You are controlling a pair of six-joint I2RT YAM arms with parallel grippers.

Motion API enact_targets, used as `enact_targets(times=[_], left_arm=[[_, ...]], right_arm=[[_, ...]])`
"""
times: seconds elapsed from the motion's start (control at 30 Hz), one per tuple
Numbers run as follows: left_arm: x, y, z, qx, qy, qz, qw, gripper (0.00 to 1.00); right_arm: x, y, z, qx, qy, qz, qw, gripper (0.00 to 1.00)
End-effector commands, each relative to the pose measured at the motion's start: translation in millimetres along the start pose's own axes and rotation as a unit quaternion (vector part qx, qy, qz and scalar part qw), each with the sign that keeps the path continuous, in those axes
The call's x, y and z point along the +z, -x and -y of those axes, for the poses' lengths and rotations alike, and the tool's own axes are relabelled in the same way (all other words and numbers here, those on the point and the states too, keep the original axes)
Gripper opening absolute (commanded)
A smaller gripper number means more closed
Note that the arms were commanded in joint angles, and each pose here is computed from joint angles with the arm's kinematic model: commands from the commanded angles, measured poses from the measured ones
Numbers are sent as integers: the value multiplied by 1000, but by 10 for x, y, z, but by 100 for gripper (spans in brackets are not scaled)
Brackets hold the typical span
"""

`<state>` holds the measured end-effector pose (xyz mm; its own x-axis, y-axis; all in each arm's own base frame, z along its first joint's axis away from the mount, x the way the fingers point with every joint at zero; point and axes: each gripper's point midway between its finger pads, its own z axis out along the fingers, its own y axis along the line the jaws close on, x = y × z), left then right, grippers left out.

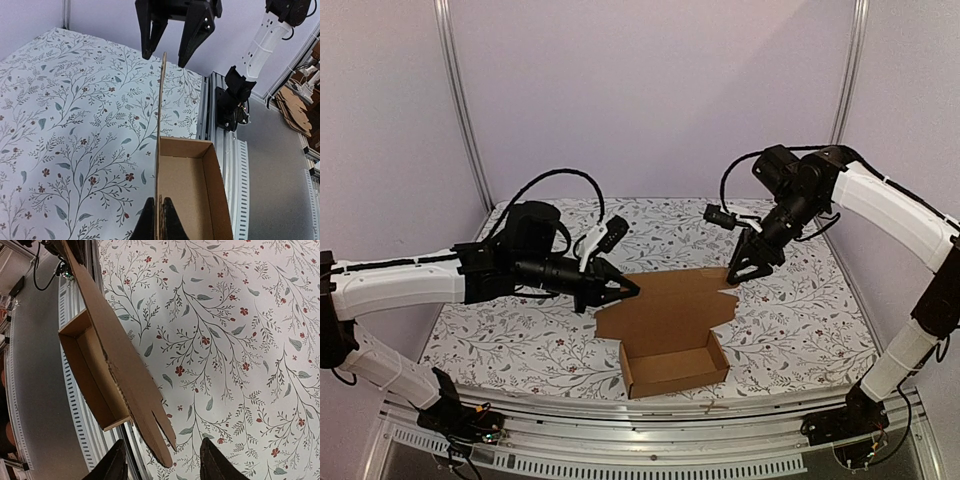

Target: Fold the paper box

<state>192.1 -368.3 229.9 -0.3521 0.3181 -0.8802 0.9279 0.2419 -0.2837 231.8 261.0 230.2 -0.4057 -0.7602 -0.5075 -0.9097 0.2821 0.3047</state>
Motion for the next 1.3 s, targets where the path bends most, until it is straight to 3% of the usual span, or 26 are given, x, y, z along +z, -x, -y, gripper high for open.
enact_targets(times=[0.0,0.13,0.27,0.43,0.57,0.8,0.87,0.93,1.1,1.17,1.27], left_arm=[[-47,59,-12,3,9,15,1000,0],[-50,52,-44,0,18,16,1000,0],[-47,168,-79,1,28,43,999,0],[101,311,-166,-5,74,97,993,0],[148,378,-499,-33,201,117,972,0],[97,360,-615,-61,234,155,958,0],[134,330,-575,-52,221,146,963,0],[149,304,-518,-34,207,130,969,0],[47,190,-302,16,146,56,988,0],[-86,62,-230,27,111,14,993,0],[-279,15,-78,33,54,-3,998,0]], right_arm=[[100,63,32,-11,-9,-8,1000,39],[119,83,166,2,-38,-11,999,11],[150,125,282,15,-66,-10,998,0],[129,315,517,73,-121,16,990,0],[133,426,739,137,-162,21,977,1],[244,467,717,190,-135,36,972,0],[256,491,647,190,-112,39,975,6],[178,507,597,178,-99,42,978,19],[-434,419,592,139,-71,62,986,38],[-660,292,590,118,-65,67,989,42],[-773,78,776,68,-112,61,989,46]])
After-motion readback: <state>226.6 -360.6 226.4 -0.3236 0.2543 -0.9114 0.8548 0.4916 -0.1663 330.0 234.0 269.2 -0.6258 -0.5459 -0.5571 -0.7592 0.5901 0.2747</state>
